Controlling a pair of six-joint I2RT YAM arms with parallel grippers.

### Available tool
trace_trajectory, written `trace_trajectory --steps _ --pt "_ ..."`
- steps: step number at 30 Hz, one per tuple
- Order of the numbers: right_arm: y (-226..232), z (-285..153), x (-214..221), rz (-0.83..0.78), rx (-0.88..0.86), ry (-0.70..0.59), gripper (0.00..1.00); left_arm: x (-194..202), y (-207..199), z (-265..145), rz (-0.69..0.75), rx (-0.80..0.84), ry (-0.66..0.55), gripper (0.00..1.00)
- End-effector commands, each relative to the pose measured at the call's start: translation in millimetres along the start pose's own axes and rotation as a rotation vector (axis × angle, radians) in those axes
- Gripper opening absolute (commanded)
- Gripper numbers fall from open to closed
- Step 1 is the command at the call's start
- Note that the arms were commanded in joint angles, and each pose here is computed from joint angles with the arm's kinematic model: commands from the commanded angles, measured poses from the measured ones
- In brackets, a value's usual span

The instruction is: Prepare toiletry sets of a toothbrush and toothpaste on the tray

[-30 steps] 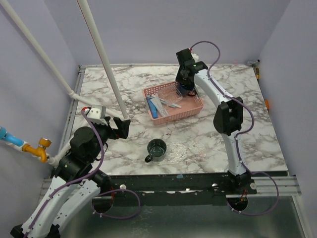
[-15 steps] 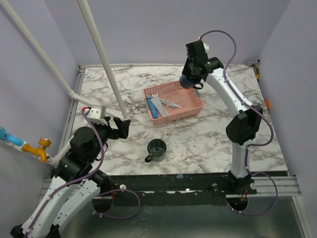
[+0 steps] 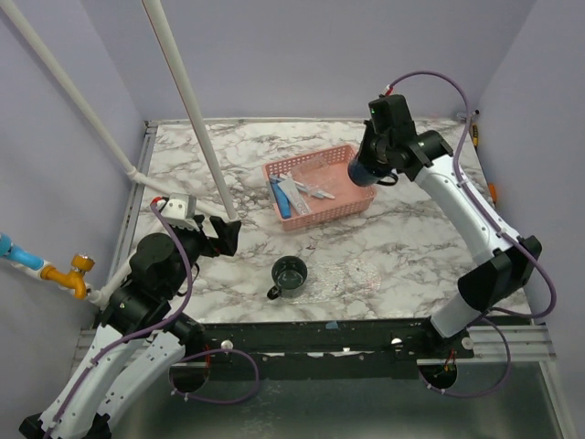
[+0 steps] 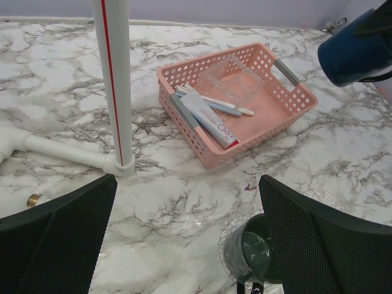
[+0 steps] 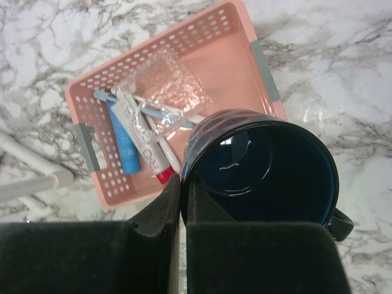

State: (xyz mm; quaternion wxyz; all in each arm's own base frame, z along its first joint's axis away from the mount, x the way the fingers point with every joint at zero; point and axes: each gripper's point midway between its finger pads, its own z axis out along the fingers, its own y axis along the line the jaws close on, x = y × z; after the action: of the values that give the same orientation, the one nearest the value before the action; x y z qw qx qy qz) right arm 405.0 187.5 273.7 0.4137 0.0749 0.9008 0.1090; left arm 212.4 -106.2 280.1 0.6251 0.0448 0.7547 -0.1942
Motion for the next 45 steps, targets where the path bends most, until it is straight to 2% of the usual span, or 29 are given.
trace_trajectory --steps 1,10,30,45 --pt "1 -39 15 -0.039 -0.052 0.0 0.0 -2 -3 1 0.007 0.019 -0.002 0.99" --pt "-22 -66 69 -0.012 -0.008 0.055 0.01 -1 -3 1 0.007 0.015 -0.002 0.99" --pt "-44 -75 191 0.115 0.136 0.118 0.0 -1 -6 0 0.0 0.029 0.005 0.99" --pt "-43 -66 242 0.101 0.246 0.131 0.0 -1 -7 -1 -0.007 0.039 0.0 0.99"
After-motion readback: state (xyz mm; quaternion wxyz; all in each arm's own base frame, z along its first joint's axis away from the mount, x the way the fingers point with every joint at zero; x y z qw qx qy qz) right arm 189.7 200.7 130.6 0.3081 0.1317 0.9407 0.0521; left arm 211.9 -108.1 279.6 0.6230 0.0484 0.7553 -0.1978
